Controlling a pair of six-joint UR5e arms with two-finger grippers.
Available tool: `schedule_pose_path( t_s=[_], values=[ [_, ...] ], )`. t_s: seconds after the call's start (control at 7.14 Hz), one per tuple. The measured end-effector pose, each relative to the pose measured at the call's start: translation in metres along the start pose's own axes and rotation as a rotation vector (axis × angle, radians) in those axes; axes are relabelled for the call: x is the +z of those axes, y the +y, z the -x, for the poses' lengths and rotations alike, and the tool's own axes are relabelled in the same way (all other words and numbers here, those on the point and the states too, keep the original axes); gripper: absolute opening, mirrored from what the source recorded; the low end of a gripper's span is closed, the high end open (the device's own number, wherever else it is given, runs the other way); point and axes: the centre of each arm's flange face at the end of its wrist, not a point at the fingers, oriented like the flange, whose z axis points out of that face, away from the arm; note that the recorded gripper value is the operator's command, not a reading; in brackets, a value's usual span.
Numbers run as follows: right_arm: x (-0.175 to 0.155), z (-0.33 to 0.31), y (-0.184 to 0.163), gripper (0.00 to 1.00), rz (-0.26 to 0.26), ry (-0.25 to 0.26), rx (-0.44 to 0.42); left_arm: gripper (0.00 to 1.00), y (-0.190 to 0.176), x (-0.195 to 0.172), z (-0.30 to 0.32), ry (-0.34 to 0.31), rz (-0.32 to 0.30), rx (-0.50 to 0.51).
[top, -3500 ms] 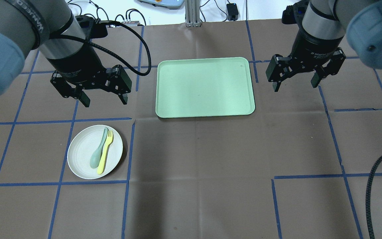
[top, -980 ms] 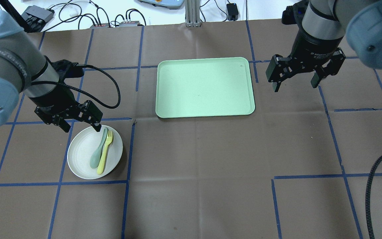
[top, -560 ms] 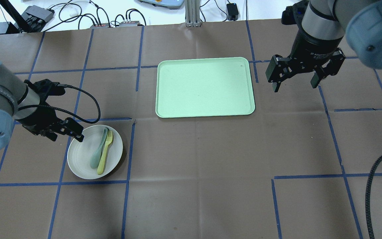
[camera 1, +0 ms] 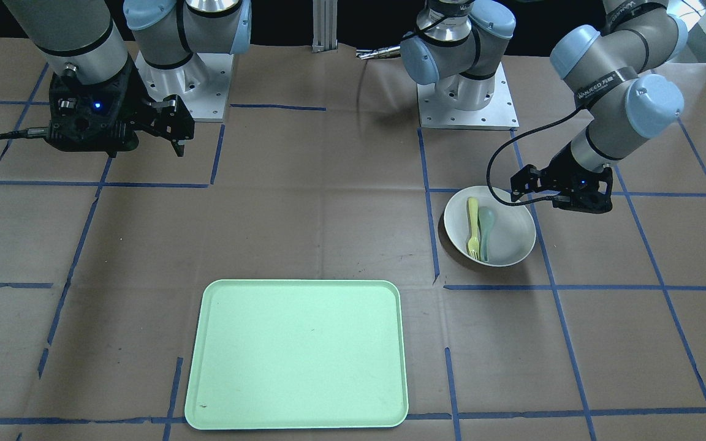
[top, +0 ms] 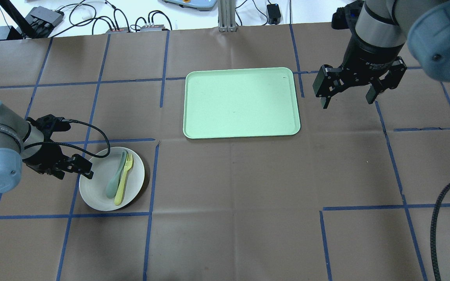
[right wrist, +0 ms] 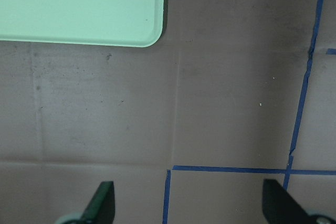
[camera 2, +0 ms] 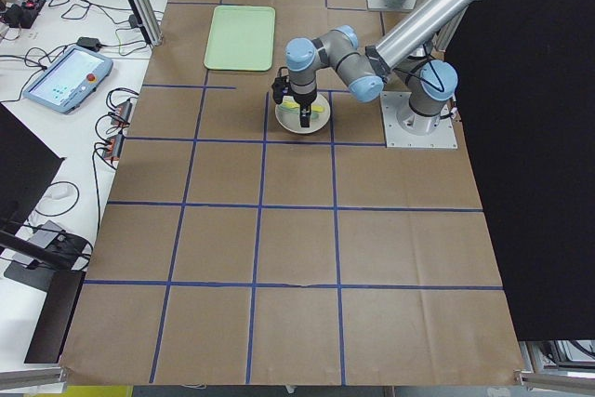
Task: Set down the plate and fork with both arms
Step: 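Lower the left gripper to the plate rim and grip the rim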
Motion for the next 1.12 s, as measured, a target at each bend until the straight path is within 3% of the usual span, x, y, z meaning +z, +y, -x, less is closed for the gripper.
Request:
schedule_pose_path(
  t_s=[0.56, 0.98, 1.12],
  values=[
    [0.0, 0.0, 0.0, 1.0, 0.0, 0.0, 0.001, 0.94, -0.014, 0.037, 0.017, 0.019, 0.026, 0.009],
    [0.0, 0.0, 0.0, 1.0, 0.0, 0.0, 0.001, 0.63, -0.016, 0.048, 0.024, 0.03, 0.039, -0.008],
    [0.0, 0.0, 0.0, 1.0, 0.0, 0.0, 0.001, 0.43, -0.016, 0.049, 0.026, 0.032, 0.041, -0.015]
  ],
)
